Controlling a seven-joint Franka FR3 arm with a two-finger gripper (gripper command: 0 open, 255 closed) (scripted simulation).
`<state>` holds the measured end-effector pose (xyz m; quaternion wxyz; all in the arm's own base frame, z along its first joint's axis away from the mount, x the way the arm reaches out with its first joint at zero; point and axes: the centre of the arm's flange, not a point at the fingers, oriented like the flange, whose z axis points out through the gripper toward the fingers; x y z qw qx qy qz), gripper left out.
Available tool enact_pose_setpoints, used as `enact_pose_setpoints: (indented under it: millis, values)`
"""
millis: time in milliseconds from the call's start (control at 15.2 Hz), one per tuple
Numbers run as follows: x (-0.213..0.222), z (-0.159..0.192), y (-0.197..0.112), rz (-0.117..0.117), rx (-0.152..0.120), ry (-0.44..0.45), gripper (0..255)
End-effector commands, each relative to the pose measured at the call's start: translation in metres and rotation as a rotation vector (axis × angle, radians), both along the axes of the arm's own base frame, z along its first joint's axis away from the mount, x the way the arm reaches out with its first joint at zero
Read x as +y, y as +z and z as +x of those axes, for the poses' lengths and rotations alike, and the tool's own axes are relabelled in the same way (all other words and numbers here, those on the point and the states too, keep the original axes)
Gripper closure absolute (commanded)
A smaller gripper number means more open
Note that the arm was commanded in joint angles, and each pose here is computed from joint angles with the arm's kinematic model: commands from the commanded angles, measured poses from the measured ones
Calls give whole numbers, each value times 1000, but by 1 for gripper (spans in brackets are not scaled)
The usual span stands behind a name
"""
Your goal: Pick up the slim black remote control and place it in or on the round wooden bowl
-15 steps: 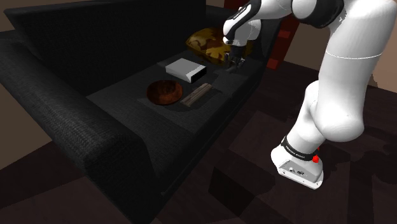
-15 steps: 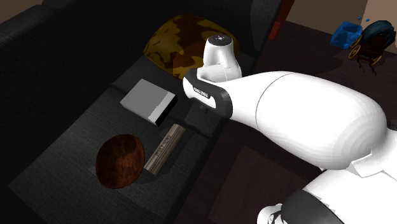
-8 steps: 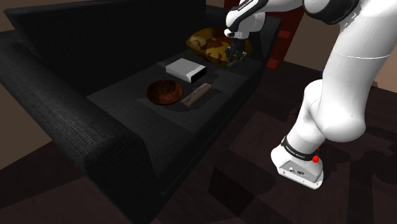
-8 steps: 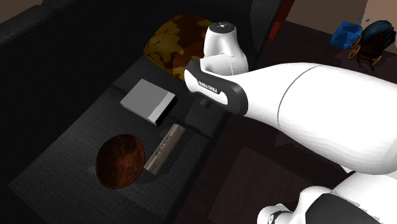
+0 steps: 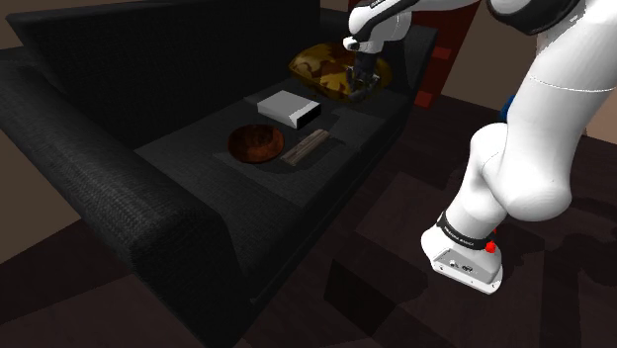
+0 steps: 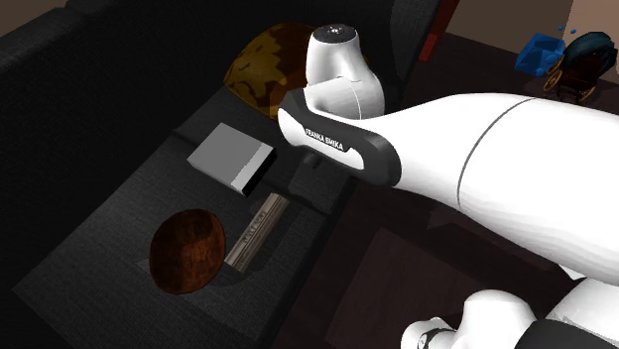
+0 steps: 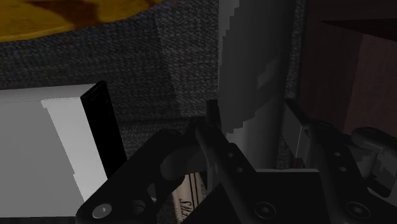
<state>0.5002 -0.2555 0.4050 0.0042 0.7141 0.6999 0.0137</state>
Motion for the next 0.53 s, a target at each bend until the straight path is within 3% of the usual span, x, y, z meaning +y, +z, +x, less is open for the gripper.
enact_pose_setpoints:
  millis: [0, 462]
  values:
    - [24, 8, -1, 0, 0, -1, 255]
    - [111, 41, -3, 0, 0, -1, 255]
